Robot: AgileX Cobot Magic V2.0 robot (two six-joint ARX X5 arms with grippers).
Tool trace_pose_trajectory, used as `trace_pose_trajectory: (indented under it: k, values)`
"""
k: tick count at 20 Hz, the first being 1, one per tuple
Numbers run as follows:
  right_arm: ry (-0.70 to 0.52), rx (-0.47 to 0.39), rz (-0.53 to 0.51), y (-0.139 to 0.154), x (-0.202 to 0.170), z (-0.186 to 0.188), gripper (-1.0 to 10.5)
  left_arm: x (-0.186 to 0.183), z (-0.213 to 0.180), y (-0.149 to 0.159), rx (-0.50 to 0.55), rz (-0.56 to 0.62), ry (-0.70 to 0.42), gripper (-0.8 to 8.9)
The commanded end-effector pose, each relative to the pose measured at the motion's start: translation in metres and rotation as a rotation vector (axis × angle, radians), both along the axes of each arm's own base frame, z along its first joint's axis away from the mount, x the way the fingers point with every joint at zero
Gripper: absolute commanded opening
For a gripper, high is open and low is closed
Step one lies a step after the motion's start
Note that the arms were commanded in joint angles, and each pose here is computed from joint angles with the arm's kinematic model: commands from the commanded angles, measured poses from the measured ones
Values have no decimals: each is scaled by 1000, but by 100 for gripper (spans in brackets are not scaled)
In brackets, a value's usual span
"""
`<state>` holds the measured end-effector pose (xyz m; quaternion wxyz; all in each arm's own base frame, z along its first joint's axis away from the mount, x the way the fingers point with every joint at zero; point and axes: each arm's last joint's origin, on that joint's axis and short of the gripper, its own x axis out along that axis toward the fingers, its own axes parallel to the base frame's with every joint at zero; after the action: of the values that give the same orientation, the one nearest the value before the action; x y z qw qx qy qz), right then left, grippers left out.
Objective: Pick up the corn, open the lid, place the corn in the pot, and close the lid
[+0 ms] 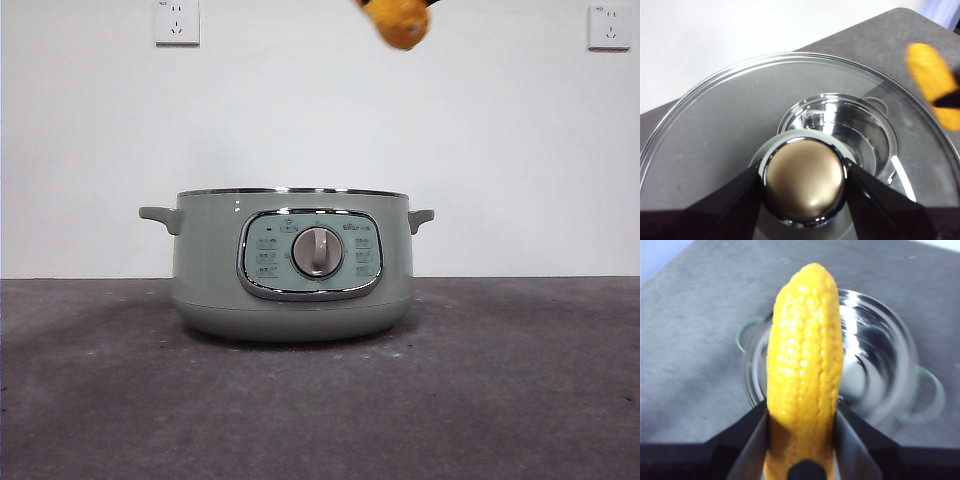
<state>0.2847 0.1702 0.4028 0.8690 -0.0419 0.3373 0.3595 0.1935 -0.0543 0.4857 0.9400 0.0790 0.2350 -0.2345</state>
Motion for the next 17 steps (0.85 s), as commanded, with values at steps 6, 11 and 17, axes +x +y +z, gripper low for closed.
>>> trace_pose_trajectory:
  k: [6, 11, 17]
  values:
    - [108, -91, 47, 44, 77, -23, -13, -50, 17, 14, -13, -34, -91, -9]
    - [160, -113, 42, 66, 114, -63, -13, -81, 20, 21, -15, -32, -104, -9]
    - [228, -171, 40, 81, 132, -108, -13, -97, 21, 25, -19, -34, -118, -8]
